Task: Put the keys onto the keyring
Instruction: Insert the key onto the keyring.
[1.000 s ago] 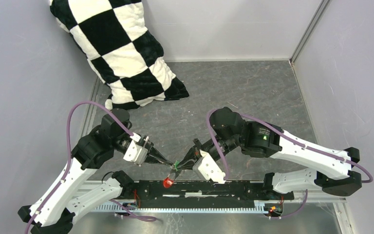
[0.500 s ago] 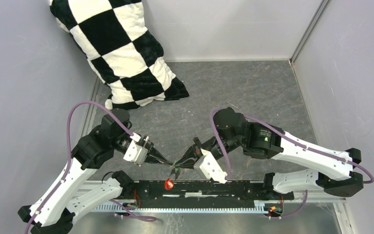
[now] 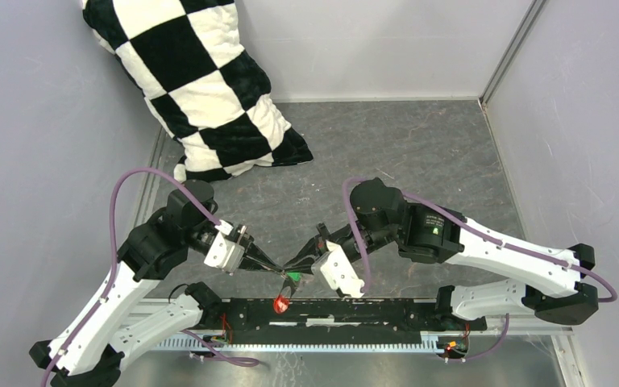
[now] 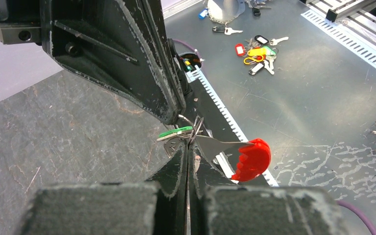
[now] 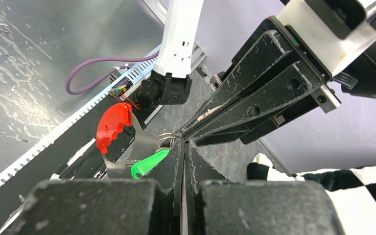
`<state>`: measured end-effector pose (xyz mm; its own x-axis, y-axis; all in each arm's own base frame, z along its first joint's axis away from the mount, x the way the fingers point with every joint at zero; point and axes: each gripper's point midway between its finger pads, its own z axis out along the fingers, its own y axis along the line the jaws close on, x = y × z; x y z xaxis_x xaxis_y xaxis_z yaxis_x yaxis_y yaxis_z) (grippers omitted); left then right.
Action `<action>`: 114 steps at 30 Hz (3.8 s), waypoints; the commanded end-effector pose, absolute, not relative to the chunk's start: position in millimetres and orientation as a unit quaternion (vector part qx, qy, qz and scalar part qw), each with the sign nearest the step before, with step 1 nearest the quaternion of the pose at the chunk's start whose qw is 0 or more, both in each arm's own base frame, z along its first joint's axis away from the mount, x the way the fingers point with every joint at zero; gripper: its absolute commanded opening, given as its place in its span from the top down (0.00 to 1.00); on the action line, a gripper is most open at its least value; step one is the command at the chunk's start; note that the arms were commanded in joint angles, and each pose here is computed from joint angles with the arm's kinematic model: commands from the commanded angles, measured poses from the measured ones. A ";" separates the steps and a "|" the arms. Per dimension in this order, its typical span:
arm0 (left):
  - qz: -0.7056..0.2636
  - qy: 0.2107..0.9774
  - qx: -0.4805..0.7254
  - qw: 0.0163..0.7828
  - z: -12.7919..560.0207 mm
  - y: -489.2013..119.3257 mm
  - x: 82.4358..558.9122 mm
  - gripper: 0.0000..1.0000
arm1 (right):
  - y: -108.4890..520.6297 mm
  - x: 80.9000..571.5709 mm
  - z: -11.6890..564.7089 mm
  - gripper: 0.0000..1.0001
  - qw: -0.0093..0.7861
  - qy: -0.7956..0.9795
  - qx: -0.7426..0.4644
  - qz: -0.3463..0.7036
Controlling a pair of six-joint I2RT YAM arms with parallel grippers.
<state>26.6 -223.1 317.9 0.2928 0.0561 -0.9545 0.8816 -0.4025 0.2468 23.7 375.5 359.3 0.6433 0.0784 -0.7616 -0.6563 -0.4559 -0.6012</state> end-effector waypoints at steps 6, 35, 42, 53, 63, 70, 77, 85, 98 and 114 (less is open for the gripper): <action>-0.475 0.326 0.685 0.445 325.8 -222.8 27.0 0.98 | 382.5 41.9 350.6 0.99 0.501 0.239 -0.755 0.349; -0.491 0.384 0.604 0.496 351.5 -237.8 51.9 0.98 | 386.1 49.0 343.9 1.00 0.492 0.299 -0.734 0.360; -0.480 0.408 0.580 0.517 355.2 -239.9 64.3 0.98 | 385.2 55.6 354.7 0.92 0.521 0.308 -0.712 0.356; -0.472 0.454 0.523 0.545 365.5 -242.4 85.9 0.98 | 386.0 64.9 374.7 0.86 0.566 0.306 -0.682 0.348; -0.464 0.462 0.498 0.568 375.1 -241.3 94.8 0.98 | 384.6 66.3 373.9 0.84 0.567 0.311 -0.680 0.346; -0.455 0.470 0.468 0.594 386.5 -238.9 104.9 0.98 | 382.0 73.4 382.5 0.77 0.583 0.321 -0.669 0.333; -0.443 0.473 0.452 0.613 392.7 -236.4 112.6 0.98 | 382.6 75.9 386.7 0.74 0.584 0.328 -0.664 0.331; -0.440 0.458 0.454 0.626 394.6 -234.6 110.4 0.98 | 380.3 77.3 387.0 0.62 0.577 0.338 -0.668 0.327; -0.441 0.438 0.462 0.632 395.7 -232.2 102.8 0.98 | 380.8 82.3 385.5 0.57 0.572 0.350 -0.673 0.314; -0.429 0.406 0.499 0.634 389.4 -229.2 90.4 0.98 | 377.4 87.9 383.9 0.54 0.563 0.362 -0.683 0.292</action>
<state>87.9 -232.4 362.6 0.1597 -0.0739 -0.9844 0.9836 0.0964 0.1523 99.7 375.0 395.0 0.5838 -0.1436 -0.7991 -0.8100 -0.0365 -0.5853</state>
